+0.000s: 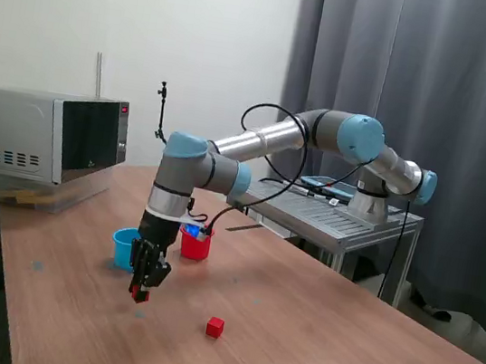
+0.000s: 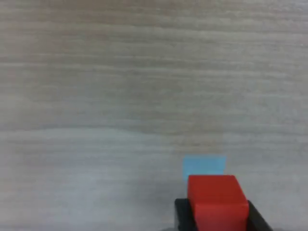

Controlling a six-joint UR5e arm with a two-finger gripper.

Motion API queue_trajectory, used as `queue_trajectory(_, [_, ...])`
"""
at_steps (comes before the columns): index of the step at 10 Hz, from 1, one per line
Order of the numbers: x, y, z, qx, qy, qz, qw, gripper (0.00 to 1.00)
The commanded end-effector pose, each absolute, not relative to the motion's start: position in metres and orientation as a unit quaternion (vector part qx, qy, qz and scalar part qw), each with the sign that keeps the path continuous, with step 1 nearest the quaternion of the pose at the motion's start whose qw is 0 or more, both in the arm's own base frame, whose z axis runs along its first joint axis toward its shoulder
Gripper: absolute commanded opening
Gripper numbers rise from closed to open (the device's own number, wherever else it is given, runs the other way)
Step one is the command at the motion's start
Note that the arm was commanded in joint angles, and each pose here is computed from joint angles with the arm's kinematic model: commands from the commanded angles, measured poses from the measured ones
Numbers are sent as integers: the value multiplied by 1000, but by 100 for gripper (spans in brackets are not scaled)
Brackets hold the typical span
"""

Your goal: Place red objects in the red bin, and blue objects in the blue bin.

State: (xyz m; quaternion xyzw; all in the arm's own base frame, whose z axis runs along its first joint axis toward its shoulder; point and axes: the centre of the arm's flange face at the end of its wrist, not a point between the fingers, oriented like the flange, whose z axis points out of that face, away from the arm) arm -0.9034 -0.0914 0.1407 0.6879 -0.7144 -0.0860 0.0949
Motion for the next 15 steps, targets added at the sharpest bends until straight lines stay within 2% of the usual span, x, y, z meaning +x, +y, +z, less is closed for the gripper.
queue_trajectory(1, [-865, -49, 206, 668, -734, -104, 60, 0])
queue_trajectory(3, [-815, -12, 226, 651, -753, -89, 23, 0])
queue_trajectory(6, [-757, -13, 276, 629, -772, -87, 18, 0])
queue_trajectory(11, [-697, -10, 221, 606, -794, -33, -26, 0])
queue_trajectory(14, [-676, 46, 218, 571, -820, -33, -27, 0])
queue_trajectory(15, [-674, 53, 220, 566, -823, -35, -26, 0])
